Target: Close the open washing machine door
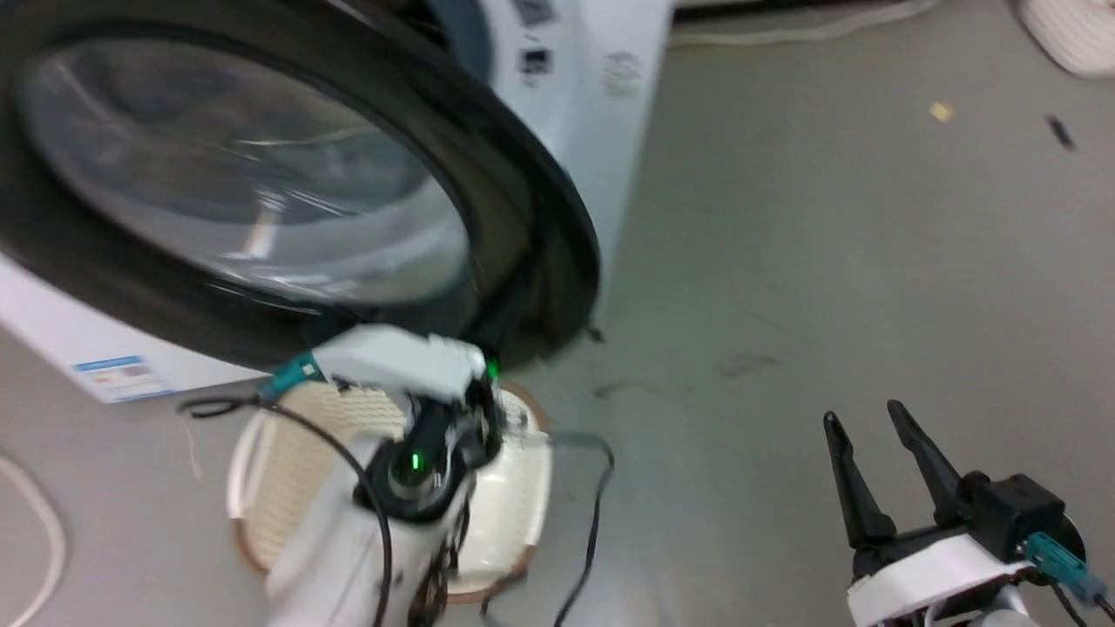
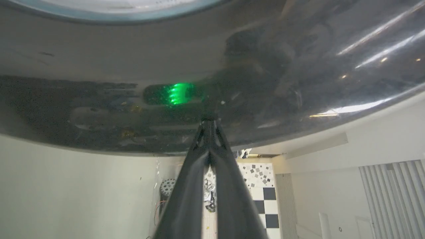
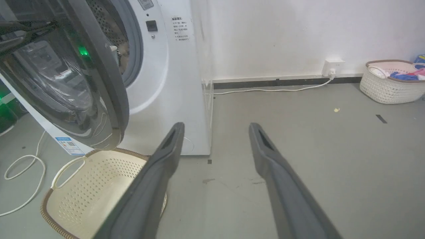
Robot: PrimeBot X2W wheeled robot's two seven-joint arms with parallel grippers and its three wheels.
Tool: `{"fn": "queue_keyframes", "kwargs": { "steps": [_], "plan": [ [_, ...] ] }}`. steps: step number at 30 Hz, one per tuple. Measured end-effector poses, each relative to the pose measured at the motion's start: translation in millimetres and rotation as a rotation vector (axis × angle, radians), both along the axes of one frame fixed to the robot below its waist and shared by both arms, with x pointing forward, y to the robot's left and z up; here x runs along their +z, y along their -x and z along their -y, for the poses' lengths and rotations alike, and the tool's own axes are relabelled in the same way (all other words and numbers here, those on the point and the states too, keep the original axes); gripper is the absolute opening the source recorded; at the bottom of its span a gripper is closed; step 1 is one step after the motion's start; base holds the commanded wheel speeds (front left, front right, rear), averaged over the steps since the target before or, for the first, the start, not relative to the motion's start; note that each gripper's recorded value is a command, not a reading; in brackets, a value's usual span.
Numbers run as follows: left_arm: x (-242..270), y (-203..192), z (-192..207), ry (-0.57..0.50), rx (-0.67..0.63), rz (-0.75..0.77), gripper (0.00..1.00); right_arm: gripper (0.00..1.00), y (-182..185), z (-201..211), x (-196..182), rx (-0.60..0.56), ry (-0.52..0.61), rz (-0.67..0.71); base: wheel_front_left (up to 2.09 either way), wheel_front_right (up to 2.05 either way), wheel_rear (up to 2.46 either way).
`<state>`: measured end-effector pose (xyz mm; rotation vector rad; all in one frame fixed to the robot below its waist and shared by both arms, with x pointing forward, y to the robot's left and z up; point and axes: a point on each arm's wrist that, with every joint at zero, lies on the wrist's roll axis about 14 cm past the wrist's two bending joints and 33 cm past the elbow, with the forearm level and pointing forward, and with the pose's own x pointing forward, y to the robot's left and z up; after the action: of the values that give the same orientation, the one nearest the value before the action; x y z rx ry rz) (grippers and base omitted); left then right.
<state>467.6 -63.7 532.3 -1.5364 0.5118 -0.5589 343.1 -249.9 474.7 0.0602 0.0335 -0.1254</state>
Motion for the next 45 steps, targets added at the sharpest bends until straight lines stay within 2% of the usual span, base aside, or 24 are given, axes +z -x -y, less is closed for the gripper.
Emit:
{"fn": "queue_keyframes", "kwargs": {
  "steps": [6,15,16,17,18,21,23,25,26,27,30,31,32,33,34,35,36,37,38,39,40,43,44,45],
  "plan": [
    [-31.1,-47.6,21.9,-0.02,0.114,-0.083,0.0,1.0,14.0,20.7,-15.0,-0.077,0.01,-0.063,0.0,0.0,0.0],
    [-12.3,-38.6,5.7,-0.052,0.143,0.0,0.0,1.0,-2.3,2.7,-3.2,-0.006,0.004,-0.013,0.0,0.0,0.0],
    [-8.1,-34.3,1.6,-0.063,0.146,0.026,0.47,1.0,-4.3,-0.5,-0.5,0.007,0.005,-0.003,0.0,0.0,0.0],
    [-6.2,-28.8,-3.4,-0.079,0.15,0.048,0.47,1.0,-5.8,-3.8,2.2,0.02,0.006,0.006,0.0,0.0,0.0],
    [-5.7,-22.2,-9.3,-0.097,0.154,0.068,1.0,1.0,-6.4,-7.1,4.4,0.033,0.005,0.015,0.0,0.0,0.0],
    [-12.2,9.7,-40.7,-0.219,0.17,0.155,1.0,1.0,-6.6,-22.1,10.7,0.084,-0.005,0.041,0.0,0.0,0.0],
    [-12.4,16.8,-50.9,-0.26,0.182,0.188,1.0,1.0,-7.1,-26.6,13.4,0.1,-0.006,0.05,0.0,0.0,0.0],
    [-12.2,32.6,-69.4,-0.347,0.194,0.26,1.0,1.0,-8.1,-34.9,18.9,0.131,-0.004,0.069,0.0,0.0,0.0],
    [-13.9,46.4,-92.4,-0.426,0.224,0.307,1.0,1.0,-7.9,-44.5,23.9,0.164,-0.004,0.086,0.0,0.0,0.0],
    [-13.9,46.4,-92.4,-0.426,0.224,0.307,1.0,1.0,-7.9,-44.5,23.9,0.164,-0.004,0.086,0.0,0.0,0.0],
    [-19.5,65.6,-130.2,-0.597,0.268,0.39,1.0,1.0,-5.4,-55.5,27.3,0.205,0.0,0.098,0.0,0.0,0.0],
    [-13.9,72.0,-160.2,-0.699,0.343,0.448,1.0,1.0,-6.1,-63.0,29.7,0.231,0.0,0.107,0.0,0.0,0.0],
    [-13.9,72.0,-160.2,-0.699,0.343,0.448,1.0,1.0,-6.1,-63.0,29.7,0.231,0.0,0.107,0.0,0.0,0.0],
    [-3.2,79.2,-184.1,-0.809,0.414,0.522,1.0,1.0,-9.4,-72.6,35.2,0.262,0.002,0.125,0.0,0.0,0.0],
    [-3.2,79.2,-184.1,-0.809,0.414,0.522,1.0,1.0,-9.4,-72.6,35.2,0.262,0.002,0.125,0.0,0.0,0.0],
    [7.9,87.7,-203.1,-0.916,0.488,0.583,1.0,1.0,-12.2,-81.0,40.8,0.288,0.006,0.142,0.0,0.0,0.0],
    [11.0,92.9,-210.1,-0.967,0.517,0.606,1.0,1.0,-13.1,-84.8,42.8,0.3,0.008,0.149,0.0,0.0,0.0],
    [11.0,92.9,-210.1,-0.967,0.517,0.606,1.0,1.0,-13.1,-84.8,42.8,0.3,0.008,0.149,0.0,0.0,0.0],
    [15.6,102.8,-221.2,-1.049,0.575,0.632,1.0,1.0,-13.2,-90.6,43.5,0.318,0.01,0.151,0.0,0.0,0.0],
    [15.6,102.8,-221.2,-1.049,0.575,0.632,1.0,1.0,-13.2,-90.6,43.5,0.318,0.01,0.151,0.0,0.0,0.0],
    [20.1,110.0,-233.3,-1.117,0.643,0.637,1.0,1.0,-13.8,-95.3,43.0,0.332,0.015,0.15,0.0,0.0,0.0],
    [20.4,118.6,-243.1,-1.275,0.671,0.677,1.0,1.0,-14.1,-103.3,40.6,0.354,0.018,0.143,0.0,0.0,0.0],
    [20.4,118.6,-243.1,-1.275,0.671,0.677,1.0,1.0,-14.1,-103.3,40.6,0.354,0.018,0.143,0.0,0.0,0.0],
    [15.9,122.8,-243.5,-1.364,0.661,0.694,1.0,1.0,-14.3,-107.3,38.4,0.364,0.015,0.137,0.0,0.0,0.0]
  ]
}}
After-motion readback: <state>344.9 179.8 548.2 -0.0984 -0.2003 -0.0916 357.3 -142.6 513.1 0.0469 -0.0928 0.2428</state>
